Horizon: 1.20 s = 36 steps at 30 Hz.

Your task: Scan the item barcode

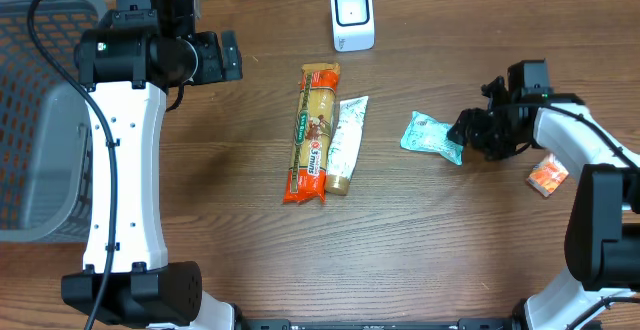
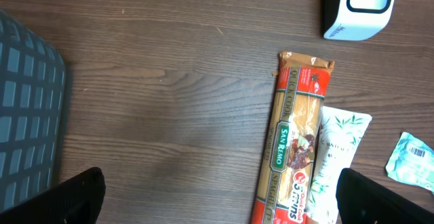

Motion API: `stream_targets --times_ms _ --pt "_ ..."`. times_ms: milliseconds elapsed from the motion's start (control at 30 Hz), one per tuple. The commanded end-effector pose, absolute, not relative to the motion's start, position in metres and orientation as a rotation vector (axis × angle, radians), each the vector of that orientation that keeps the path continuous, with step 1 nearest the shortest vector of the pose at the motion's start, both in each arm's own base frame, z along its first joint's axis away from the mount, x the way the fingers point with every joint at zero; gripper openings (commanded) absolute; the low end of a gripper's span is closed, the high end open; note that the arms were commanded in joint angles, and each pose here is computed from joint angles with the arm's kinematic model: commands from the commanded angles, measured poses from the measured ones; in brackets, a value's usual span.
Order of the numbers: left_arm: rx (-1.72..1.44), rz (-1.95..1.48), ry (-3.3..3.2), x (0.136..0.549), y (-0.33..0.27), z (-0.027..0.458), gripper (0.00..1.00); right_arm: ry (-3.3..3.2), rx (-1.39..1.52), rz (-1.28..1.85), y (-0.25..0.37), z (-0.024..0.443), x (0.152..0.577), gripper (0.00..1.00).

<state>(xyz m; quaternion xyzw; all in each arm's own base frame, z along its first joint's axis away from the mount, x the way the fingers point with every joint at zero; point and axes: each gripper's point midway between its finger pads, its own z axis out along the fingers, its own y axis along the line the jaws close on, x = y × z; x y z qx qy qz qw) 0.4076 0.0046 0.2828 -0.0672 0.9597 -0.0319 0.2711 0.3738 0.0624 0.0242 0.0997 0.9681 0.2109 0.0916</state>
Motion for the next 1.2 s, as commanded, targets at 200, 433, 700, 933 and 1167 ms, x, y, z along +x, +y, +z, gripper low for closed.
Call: stream_targets --times_ms 200,433,700,933,1167 --pt "-0.170 -0.071 2.586 0.409 0.007 0.282 1.00 2.821 0.382 0.690 0.065 0.001 0.369 0.60" --pt "-0.170 -0.071 2.586 0.409 0.007 0.282 1.00 2.831 0.418 0.694 0.065 -0.015 0.357 0.52" --pt "-0.170 -0.071 2.586 0.408 0.007 0.282 1.00 2.887 0.441 0.712 0.068 -0.049 0.349 0.21" --pt "-0.170 -0.071 2.586 0.409 0.007 0.282 1.00 2.834 0.404 0.944 0.088 -0.030 0.353 0.04" --pt "-0.170 -0.071 2.586 0.408 0.007 0.282 1.00 2.663 0.279 1.229 0.101 0.050 0.371 0.04"
